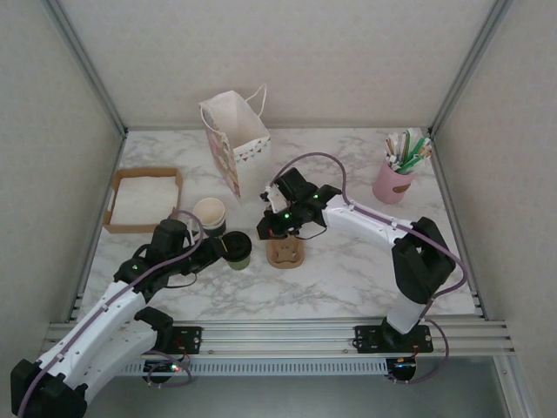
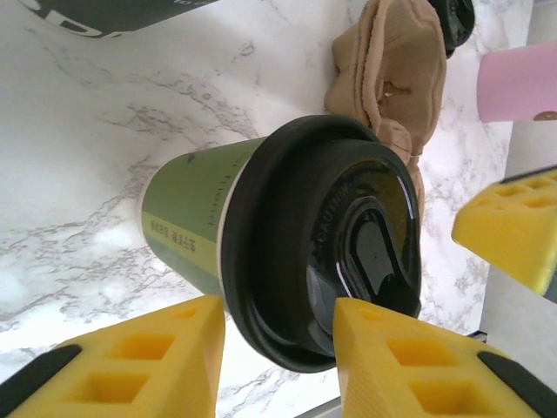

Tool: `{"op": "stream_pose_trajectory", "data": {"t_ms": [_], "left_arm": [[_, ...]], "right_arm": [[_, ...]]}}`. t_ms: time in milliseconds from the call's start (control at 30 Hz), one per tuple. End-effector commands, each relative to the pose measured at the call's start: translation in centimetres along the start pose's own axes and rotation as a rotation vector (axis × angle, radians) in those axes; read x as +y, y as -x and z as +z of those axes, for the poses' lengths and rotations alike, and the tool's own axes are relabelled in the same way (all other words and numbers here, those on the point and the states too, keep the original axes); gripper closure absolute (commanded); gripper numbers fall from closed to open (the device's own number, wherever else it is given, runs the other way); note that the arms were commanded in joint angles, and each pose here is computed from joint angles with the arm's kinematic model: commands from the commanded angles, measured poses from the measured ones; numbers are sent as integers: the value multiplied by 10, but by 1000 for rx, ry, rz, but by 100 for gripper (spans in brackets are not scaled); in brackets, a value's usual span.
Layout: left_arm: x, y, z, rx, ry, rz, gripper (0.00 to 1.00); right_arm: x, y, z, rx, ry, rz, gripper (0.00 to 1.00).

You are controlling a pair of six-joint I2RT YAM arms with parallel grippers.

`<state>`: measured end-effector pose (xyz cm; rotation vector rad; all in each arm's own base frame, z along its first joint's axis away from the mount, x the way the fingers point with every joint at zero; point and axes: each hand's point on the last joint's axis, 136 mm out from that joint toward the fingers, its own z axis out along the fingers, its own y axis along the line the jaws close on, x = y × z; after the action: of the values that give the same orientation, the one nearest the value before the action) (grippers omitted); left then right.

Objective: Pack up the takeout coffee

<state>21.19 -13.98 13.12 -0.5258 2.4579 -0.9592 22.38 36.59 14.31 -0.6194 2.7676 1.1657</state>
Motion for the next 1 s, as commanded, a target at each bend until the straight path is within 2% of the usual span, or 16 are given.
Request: {"op": "stream_pose_trajectory", "data": {"t_ms": [0,200,433,967], "left_arm": [[0,13,-10,-49,41,21,65],[10,28,-12,-101,86,11,73],[12,27,6,-67,73,15,76],[21,-3,14,11,51,10,78]], "right_arm": [[17,-15,0,12,56,-4,100],[33,-30,9,24,106,7,100],[30,-26,17,26,84,7,100],[15,-6,24,24,44,8,100]]}}
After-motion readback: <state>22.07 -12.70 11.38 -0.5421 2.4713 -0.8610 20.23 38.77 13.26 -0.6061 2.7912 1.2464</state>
